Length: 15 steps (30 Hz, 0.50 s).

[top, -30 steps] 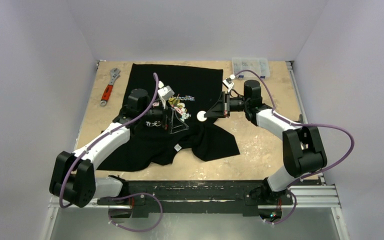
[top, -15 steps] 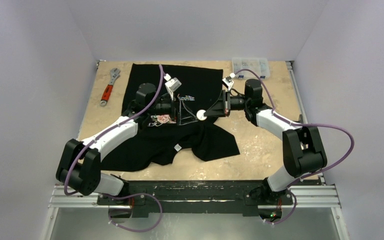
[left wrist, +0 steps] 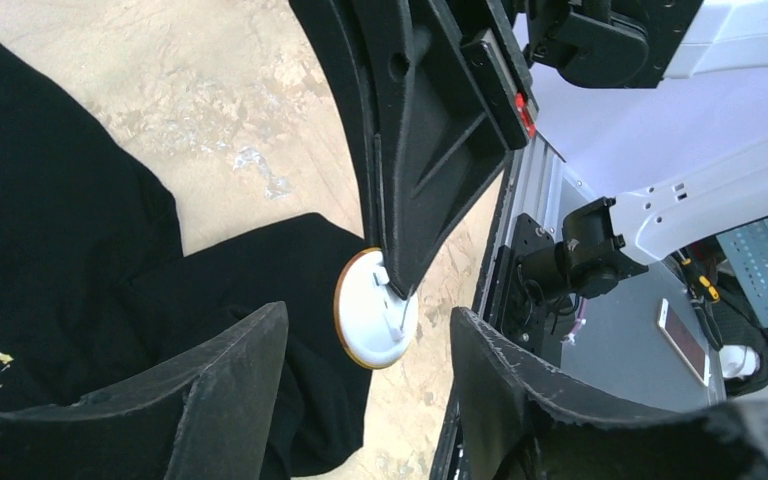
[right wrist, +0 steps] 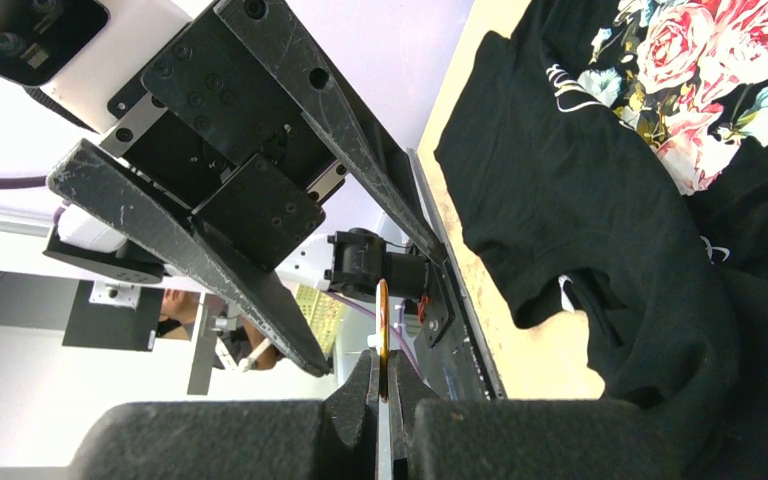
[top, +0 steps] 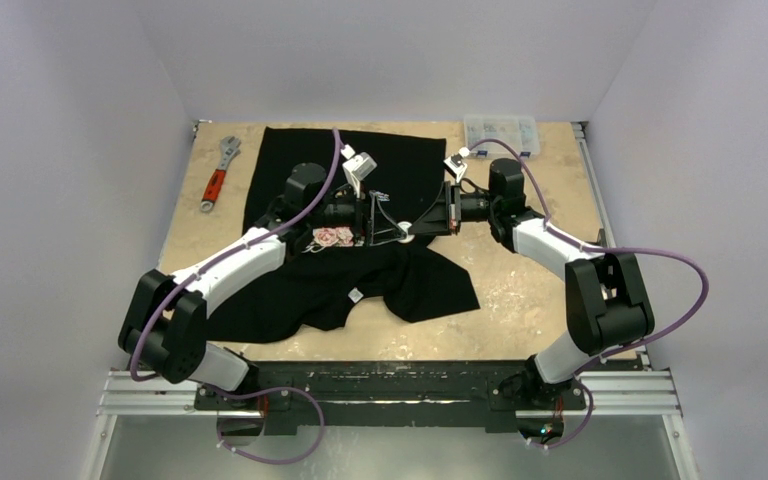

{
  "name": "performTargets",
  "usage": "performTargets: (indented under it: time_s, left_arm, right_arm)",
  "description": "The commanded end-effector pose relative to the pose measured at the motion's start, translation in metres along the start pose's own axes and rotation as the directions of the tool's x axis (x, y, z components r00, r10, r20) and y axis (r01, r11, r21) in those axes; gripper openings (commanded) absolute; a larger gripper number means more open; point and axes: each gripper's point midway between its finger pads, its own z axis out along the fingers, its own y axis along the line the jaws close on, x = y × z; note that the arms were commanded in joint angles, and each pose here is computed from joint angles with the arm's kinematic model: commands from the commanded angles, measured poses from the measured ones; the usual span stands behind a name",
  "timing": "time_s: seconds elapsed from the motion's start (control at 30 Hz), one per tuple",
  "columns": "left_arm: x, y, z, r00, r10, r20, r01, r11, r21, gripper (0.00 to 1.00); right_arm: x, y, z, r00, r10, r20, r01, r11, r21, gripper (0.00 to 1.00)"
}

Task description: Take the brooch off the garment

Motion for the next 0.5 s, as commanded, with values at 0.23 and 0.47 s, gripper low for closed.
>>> performTargets:
  time_s: [0.23,0.47]
  left_arm:
    - [-0.018,-0.007,0.007,0.997,0.068,0.025,-0.069,0.997,0.024,0.56]
    - [-0.008,-0.013,0.003,0.996,0.089,0.025,-0.09,0.994,0.063,0.57]
  right_arm:
    - [-0.004,0.029,-0.003,0.993,-0.119,-0.009,0.118,0.992,-0.047,0.0]
    - [-0.006,0.029,-0.003,0.993,-0.117,-0.006,0.117,0.992,-0.052,0.0]
